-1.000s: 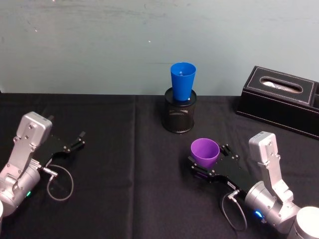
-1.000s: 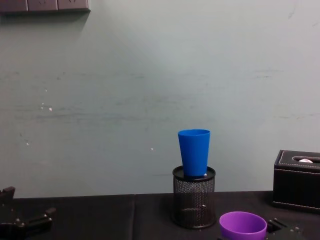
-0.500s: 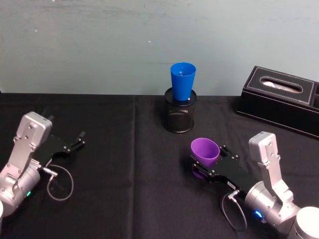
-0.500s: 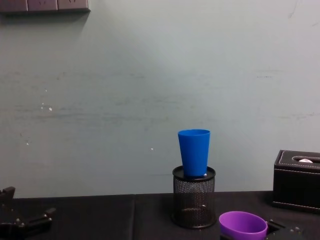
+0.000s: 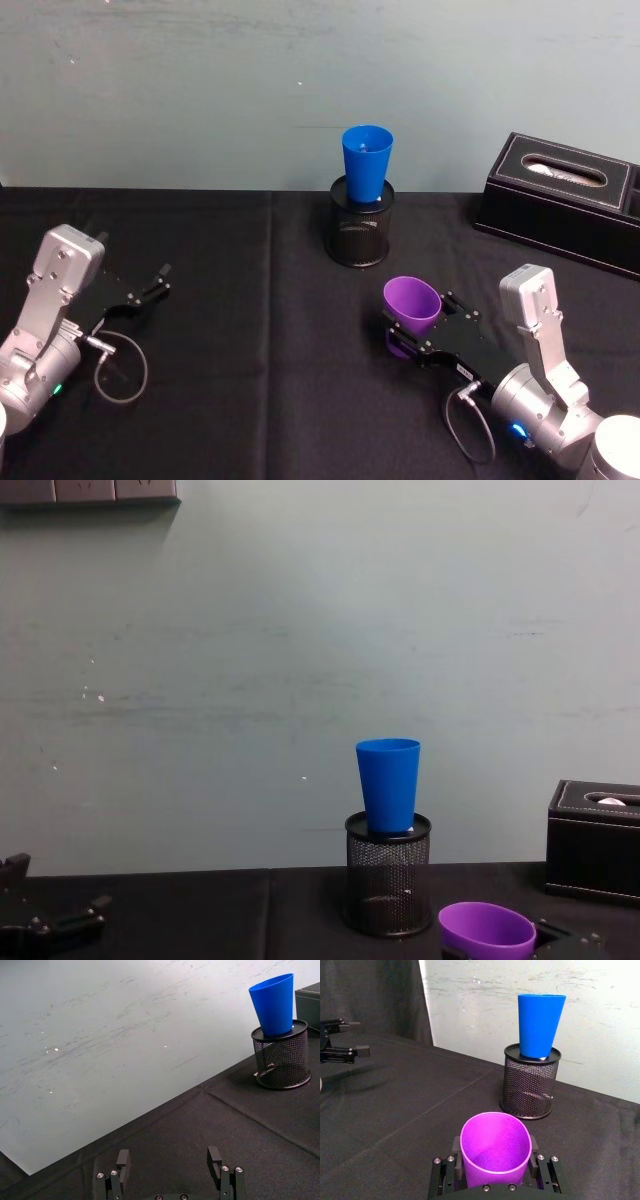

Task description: Pick up one cup with a gripper and tap it against the other cup.

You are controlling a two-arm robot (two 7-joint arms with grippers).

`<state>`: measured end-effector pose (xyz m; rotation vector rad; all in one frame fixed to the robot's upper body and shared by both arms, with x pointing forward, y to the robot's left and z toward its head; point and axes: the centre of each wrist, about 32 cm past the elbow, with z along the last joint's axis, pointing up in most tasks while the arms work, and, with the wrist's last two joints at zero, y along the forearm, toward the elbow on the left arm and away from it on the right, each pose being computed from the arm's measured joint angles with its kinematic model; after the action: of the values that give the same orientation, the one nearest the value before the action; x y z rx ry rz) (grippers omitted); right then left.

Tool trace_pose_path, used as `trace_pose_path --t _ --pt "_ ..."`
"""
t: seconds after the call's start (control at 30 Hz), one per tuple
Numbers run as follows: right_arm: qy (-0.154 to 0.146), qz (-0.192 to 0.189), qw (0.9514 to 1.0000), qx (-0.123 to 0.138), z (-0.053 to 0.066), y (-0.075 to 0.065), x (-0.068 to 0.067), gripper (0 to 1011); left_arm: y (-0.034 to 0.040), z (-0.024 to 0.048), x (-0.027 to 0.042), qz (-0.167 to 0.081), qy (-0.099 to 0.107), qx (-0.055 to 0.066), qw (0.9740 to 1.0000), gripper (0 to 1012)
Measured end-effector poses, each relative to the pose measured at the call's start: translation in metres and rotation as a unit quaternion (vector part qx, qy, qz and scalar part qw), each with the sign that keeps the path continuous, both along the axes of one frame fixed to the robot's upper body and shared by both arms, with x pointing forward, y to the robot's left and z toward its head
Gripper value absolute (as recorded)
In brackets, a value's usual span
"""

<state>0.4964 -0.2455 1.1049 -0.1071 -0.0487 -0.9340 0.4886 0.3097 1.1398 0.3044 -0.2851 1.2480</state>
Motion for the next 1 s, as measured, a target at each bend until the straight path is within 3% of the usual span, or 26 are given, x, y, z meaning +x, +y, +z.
trace_pose_path --t 0.57,1.0 --pt "-0.024 -0.003 0.9997 -0.002 0.008 0.000 0.001 732 0.0000 0.0000 0.0000 0.000 0.000 0.000 1.0000 1012" --pt "-0.048 -0.009 0.9988 -0.004 0.026 0.001 0.002 732 0.0000 0.0000 0.0000 0.000 0.000 0.000 1.0000 1011"
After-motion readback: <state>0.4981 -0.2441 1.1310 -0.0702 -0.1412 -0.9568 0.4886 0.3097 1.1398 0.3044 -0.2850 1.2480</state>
